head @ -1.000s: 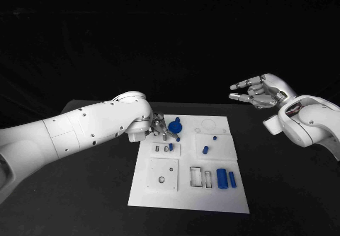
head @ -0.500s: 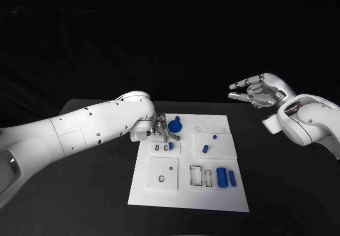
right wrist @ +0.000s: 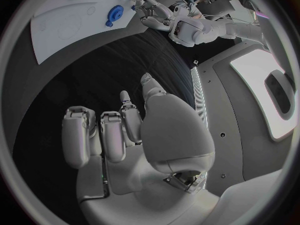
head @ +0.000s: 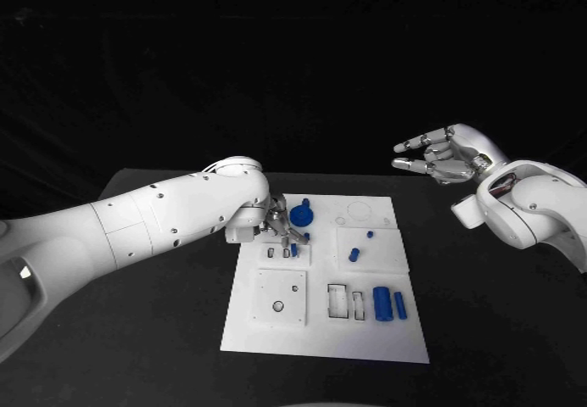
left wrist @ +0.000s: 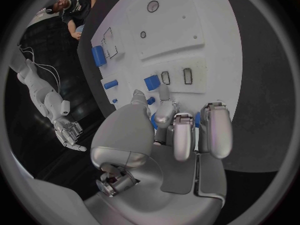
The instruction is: Assemble the parts on the task board
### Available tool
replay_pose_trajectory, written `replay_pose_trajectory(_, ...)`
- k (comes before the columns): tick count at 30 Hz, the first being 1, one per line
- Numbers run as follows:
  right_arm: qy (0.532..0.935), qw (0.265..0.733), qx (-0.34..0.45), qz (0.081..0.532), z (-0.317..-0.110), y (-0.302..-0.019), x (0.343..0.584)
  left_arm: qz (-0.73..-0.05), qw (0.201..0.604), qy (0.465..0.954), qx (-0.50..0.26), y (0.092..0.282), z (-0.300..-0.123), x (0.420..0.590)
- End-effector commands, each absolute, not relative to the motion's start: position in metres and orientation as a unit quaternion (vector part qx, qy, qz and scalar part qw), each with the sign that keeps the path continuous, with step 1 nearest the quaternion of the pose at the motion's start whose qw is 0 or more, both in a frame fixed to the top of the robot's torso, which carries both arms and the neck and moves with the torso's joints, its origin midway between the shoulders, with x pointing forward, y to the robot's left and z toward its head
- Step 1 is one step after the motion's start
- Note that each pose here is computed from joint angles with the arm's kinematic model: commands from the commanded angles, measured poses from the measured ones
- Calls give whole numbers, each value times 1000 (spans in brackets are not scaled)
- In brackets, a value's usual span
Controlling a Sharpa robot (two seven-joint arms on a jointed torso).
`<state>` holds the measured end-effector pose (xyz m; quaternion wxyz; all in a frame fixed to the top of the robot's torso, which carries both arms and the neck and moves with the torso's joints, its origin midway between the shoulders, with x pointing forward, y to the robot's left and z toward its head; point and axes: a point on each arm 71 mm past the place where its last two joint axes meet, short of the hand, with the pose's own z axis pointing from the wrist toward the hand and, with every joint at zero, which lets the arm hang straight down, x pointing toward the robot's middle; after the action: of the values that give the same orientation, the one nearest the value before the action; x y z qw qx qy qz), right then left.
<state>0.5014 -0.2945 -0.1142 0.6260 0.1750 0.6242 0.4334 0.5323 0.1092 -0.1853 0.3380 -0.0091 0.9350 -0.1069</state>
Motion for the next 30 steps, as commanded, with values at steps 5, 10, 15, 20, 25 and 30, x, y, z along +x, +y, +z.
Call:
replay_pose_trajectory(5, 630, 621, 166, 436, -115, -291, 501, -102, 327, 939, 3, 106, -188, 530)
replay_pose_trajectory(10, 631, 620, 166, 436, -116, -290, 502, -102, 325, 940, 4, 105, -190, 530)
replay_pose_trajectory(15, 631, 619, 165, 437, -116, -289, 503, -102, 323, 941, 4, 104, -191, 530)
replay_pose_trajectory(20, 632, 618, 165, 438, -117, -288, 503, -103, 321, 941, 4, 103, -191, 530)
replay_pose_trajectory(25, 632, 619, 165, 436, -117, -288, 503, -103, 320, 942, 4, 103, -192, 529)
replay_pose_trajectory(30, 632, 619, 165, 436, -117, -287, 503, -103, 319, 942, 4, 103, -192, 529)
